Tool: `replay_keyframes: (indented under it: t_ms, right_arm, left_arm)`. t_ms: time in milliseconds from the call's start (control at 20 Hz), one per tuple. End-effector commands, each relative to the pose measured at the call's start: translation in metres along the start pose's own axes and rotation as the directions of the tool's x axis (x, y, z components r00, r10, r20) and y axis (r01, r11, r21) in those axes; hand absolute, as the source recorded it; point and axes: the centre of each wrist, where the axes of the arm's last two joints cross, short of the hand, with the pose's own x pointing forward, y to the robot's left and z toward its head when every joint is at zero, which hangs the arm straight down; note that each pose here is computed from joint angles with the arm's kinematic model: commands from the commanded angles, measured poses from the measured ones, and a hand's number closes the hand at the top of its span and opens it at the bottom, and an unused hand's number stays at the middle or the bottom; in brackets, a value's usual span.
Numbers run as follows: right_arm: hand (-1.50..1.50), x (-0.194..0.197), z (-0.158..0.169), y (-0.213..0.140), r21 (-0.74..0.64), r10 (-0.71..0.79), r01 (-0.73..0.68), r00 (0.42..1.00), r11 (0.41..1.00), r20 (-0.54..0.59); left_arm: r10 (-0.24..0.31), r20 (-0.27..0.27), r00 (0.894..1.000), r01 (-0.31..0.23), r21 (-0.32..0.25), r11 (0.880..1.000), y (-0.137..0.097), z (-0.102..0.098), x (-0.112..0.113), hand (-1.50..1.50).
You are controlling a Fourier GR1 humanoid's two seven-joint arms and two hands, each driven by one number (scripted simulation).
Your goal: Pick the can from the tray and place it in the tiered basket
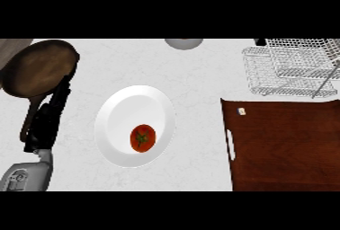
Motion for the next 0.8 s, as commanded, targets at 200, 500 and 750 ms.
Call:
replay_keyframes:
  t_ms: [200, 500, 750]
  right_arm:
    - [1.5, -0.04, -0.011, 0.02, 0.132, -0.097, 0.094, 0.995, 0.987, 0.02]
    - [1.5, -0.053, 0.0, 0.06, 0.268, -0.309, 0.35, 0.933, 0.898, -0.184]
    - [-1.5, -0.067, 0.002, 0.069, 0.255, -0.309, 0.347, 0.935, 0.902, -0.176]
  left_arm:
    - [-0.013, -0.007, 1.0, 0.013, -0.005, 1.0, 0.003, 0.004, 0.002, 0.0]
    - [-0.011, 0.0, 1.0, 0.011, -0.003, 1.0, 0.018, -0.003, 0.005, 0.0]
    - [0.012, 0.0, 1.0, -0.012, -0.008, 1.0, 0.011, 0.012, -0.001, 0.0]
